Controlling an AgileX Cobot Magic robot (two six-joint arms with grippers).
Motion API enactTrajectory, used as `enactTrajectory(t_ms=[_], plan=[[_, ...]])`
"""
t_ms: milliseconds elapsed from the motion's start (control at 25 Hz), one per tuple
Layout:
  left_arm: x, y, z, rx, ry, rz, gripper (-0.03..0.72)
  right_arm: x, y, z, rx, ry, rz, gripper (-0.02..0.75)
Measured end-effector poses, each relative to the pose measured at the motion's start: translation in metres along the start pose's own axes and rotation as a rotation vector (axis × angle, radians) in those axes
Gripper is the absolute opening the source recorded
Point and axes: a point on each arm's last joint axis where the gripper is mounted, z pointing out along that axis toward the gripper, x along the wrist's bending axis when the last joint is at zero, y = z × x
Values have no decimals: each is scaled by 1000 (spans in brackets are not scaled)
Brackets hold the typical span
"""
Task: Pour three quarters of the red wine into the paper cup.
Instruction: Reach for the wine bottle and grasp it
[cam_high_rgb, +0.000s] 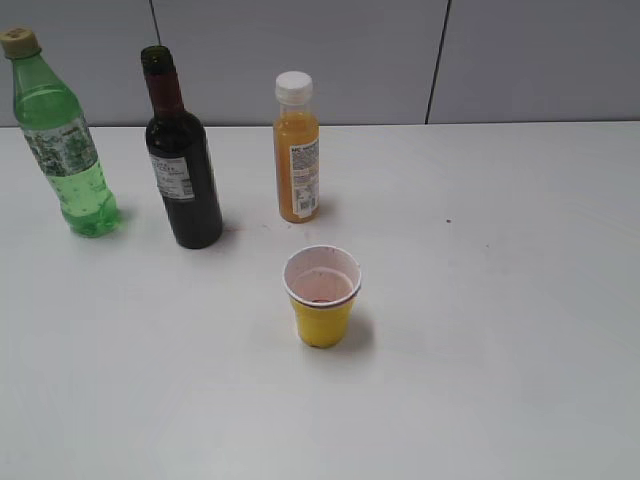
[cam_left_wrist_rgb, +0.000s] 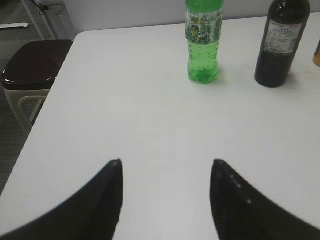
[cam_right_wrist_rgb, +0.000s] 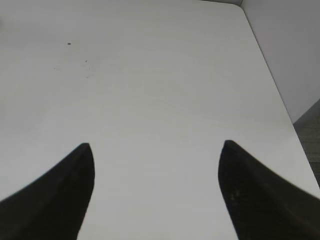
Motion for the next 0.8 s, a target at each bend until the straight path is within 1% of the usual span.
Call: enactTrajectory(t_ms=[800], plan=[[0, 0, 0, 0, -1, 0, 426, 0, 0, 0, -1, -1, 0, 585]])
